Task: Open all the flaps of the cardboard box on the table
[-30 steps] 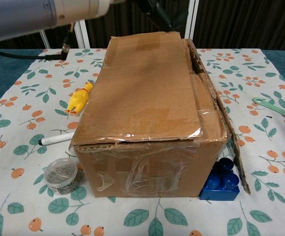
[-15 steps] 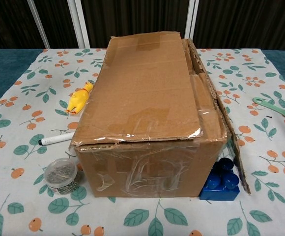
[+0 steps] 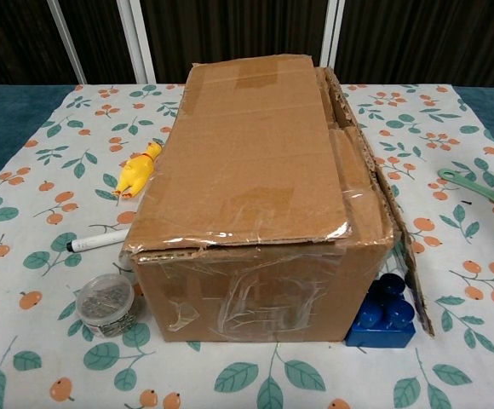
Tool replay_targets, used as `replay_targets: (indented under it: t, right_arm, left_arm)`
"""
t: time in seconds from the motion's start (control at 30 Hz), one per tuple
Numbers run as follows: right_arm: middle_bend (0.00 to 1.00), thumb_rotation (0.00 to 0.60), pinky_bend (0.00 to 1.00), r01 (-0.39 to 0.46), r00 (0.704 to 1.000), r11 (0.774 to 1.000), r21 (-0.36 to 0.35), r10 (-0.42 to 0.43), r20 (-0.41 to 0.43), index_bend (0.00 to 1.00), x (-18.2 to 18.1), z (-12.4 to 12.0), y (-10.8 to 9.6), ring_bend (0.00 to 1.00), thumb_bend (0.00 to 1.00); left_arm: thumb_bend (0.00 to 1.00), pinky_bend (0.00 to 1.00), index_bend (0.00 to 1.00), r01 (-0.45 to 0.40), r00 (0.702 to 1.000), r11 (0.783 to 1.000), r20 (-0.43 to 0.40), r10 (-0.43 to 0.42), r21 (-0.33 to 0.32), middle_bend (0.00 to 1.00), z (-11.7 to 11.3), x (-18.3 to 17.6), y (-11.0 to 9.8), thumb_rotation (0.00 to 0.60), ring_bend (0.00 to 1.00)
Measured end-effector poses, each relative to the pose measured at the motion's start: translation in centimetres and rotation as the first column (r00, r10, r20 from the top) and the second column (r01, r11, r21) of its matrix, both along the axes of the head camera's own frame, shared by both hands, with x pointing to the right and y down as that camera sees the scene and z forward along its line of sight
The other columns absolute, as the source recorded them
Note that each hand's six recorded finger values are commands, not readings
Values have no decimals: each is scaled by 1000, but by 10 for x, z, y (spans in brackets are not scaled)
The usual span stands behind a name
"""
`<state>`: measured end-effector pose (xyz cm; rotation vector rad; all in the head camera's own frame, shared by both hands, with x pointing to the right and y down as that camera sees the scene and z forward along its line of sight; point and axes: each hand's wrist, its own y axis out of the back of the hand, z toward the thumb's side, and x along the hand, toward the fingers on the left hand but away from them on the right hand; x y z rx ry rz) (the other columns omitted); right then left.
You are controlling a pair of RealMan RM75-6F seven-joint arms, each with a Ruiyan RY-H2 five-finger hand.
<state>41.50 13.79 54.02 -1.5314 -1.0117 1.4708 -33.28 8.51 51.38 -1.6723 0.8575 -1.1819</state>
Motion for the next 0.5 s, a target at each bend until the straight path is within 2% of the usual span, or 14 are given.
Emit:
replay_targets:
  t: [0.17,0.23,0.3,0.37,0.5]
  right_arm:
    - [126,600,161,26,999,998,-56,-24,40,0,-16,-1,-23,150,109]
    - [150,600,204,29,997,996,-79,-23,75,3,-26,-3,-37,181,132]
    - [171,600,260,22,994,995,-93,-11,111,30,-35,-7,-51,206,185]
    - [209,600,316,11,990,994,-105,4,143,85,-42,-10,-63,240,288]
    - [270,600,368,-17,974,989,-150,51,222,202,-60,-14,-87,300,424]
  left_arm:
    - [585,173,152,37,995,999,89,-36,-2,91,7,-42,23,600,105]
    - [585,172,151,50,993,999,110,-50,3,91,10,-52,32,600,105]
    - [586,171,151,62,990,998,127,-62,4,92,14,-62,45,600,105]
    - [585,168,151,72,988,997,135,-72,11,91,17,-70,57,600,105]
    - [585,156,151,129,981,991,140,-131,24,90,26,-94,86,600,105]
